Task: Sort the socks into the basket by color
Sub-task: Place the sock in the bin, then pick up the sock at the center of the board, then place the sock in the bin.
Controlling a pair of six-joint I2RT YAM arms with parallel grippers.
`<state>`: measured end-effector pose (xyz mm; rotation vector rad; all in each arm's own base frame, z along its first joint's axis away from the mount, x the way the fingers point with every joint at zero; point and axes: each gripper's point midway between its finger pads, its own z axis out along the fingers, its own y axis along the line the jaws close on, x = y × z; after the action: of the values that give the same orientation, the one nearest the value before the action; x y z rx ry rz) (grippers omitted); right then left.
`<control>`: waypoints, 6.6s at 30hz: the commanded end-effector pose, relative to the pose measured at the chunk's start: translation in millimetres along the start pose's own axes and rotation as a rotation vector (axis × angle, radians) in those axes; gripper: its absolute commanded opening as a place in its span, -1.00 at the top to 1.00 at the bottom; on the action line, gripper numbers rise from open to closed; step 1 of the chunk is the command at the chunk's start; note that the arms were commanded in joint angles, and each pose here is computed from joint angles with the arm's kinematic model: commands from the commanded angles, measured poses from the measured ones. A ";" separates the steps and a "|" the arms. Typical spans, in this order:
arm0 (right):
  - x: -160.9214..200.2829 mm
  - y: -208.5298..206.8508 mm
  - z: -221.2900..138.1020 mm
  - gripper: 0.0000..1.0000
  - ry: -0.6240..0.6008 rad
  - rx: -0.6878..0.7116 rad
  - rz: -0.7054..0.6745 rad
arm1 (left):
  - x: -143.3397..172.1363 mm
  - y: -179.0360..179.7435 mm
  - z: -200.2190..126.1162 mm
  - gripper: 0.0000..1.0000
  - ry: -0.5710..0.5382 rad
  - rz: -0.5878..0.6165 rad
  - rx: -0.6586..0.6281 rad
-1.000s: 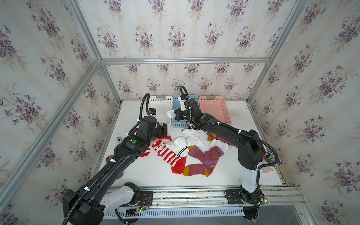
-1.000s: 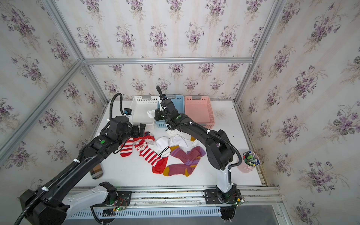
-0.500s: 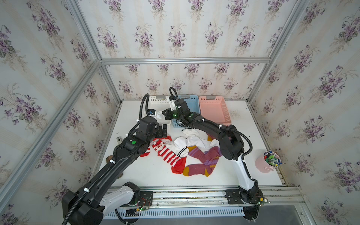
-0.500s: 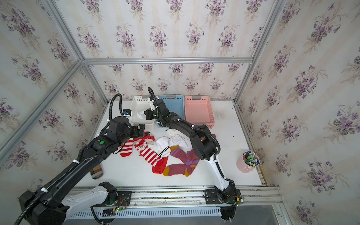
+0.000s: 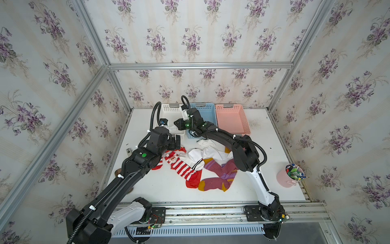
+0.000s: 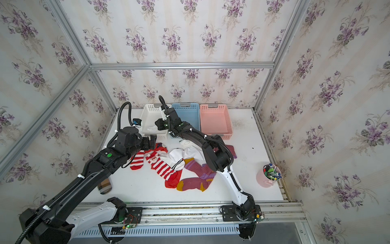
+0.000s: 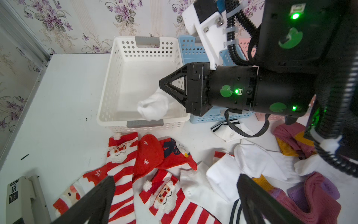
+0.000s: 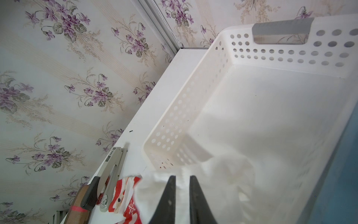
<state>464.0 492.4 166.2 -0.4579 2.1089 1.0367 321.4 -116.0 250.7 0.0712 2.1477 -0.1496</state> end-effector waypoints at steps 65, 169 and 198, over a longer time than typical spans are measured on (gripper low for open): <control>27.3 -180.3 -394.6 0.31 -0.361 0.717 0.335 | 140.2 -332.5 137.3 -0.58 0.413 0.047 0.717; 119.4 -164.6 -401.2 0.08 -0.297 0.601 0.355 | -48.8 15.9 182.8 0.87 0.177 -0.055 -0.117; 106.2 -107.2 -299.2 0.10 -0.117 0.372 0.197 | -15.2 -3.0 149.3 -0.55 0.231 -0.188 0.007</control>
<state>312.2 177.2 147.4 0.0171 2.2408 0.7104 455.1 -131.8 176.6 -0.0998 2.4039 -0.2151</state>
